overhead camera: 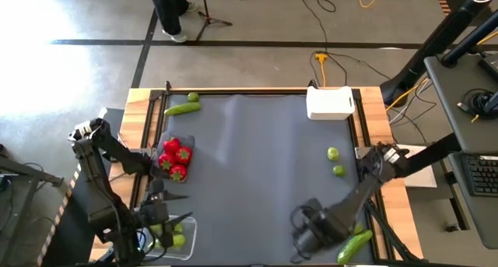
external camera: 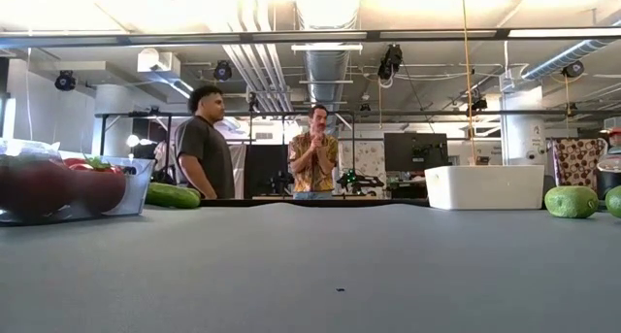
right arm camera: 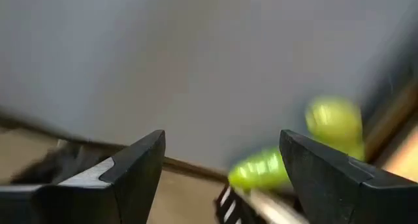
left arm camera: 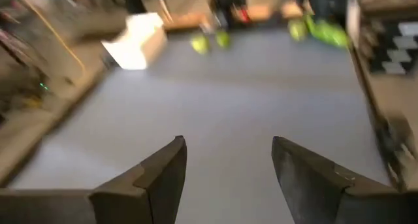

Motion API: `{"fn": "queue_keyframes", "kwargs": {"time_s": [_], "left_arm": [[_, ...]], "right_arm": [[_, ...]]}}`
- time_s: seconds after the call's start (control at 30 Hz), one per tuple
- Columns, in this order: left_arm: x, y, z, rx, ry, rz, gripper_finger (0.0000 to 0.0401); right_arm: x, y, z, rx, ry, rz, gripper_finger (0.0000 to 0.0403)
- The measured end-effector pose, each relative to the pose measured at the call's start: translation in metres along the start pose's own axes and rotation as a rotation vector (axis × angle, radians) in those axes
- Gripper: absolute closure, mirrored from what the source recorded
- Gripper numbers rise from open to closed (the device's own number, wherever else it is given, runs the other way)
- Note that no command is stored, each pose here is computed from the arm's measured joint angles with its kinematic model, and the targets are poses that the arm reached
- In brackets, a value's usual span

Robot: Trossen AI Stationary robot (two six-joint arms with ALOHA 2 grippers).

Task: Sort produce into baskets
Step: Put the bottom pickle into the transparent bin

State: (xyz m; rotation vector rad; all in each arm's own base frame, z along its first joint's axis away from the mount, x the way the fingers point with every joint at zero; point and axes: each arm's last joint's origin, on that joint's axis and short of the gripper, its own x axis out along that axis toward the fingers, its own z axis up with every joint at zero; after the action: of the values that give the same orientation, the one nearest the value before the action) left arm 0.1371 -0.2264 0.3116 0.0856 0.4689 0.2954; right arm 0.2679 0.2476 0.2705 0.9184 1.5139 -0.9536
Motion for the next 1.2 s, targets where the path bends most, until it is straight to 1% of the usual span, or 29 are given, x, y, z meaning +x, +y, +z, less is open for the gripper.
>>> {"fn": "queue_keyframes", "kwargs": {"time_s": [0.1, 0.17, 0.3, 0.43, 0.53, 0.63, 0.77, 0.9, 1.0, 1.13, 1.2], "left_arm": [[0.008, 0.002, 0.005, -0.012, -0.073, 0.065, 0.0193], [0.016, 0.002, 0.007, -0.036, -0.085, 0.091, 0.0193], [0.027, 0.002, 0.006, -0.076, -0.082, 0.112, 0.0193], [0.028, 0.000, 0.006, -0.101, -0.053, 0.089, 0.0193], [0.028, -0.001, 0.005, -0.115, -0.027, 0.071, 0.0193], [0.028, -0.002, 0.005, -0.134, -0.017, 0.061, 0.0193], [0.029, -0.002, 0.004, -0.134, -0.016, 0.064, 0.0193], [0.030, -0.001, 0.004, -0.136, -0.016, 0.070, 0.0193], [0.030, -0.001, 0.004, -0.137, -0.016, 0.071, 0.0193], [0.031, -0.001, 0.005, -0.138, -0.015, 0.071, 0.0193], [0.031, -0.001, 0.005, -0.138, -0.015, 0.072, 0.0193]], "right_arm": [[0.021, -0.012, -0.024, 0.217, 0.038, -0.074, 0.0110], [0.035, -0.019, -0.037, 0.301, 0.057, -0.106, 0.0110], [0.062, -0.031, -0.050, 0.319, 0.125, -0.206, 0.0110], [0.087, -0.041, -0.055, 0.303, 0.114, -0.245, 0.0110], [0.102, -0.046, -0.057, 0.303, 0.168, -0.281, 0.0110], [0.115, -0.044, -0.060, 0.281, 0.239, -0.244, 0.0110], [0.130, -0.042, -0.059, 0.259, 0.280, -0.190, 0.0110], [0.138, -0.044, -0.056, 0.260, 0.268, -0.188, 0.0110], [0.138, -0.043, -0.054, 0.252, 0.249, -0.166, 0.0110], [0.136, -0.036, -0.049, 0.233, 0.210, -0.078, 0.0112], [0.134, -0.030, -0.046, 0.229, 0.178, -0.022, 0.0120]]}}
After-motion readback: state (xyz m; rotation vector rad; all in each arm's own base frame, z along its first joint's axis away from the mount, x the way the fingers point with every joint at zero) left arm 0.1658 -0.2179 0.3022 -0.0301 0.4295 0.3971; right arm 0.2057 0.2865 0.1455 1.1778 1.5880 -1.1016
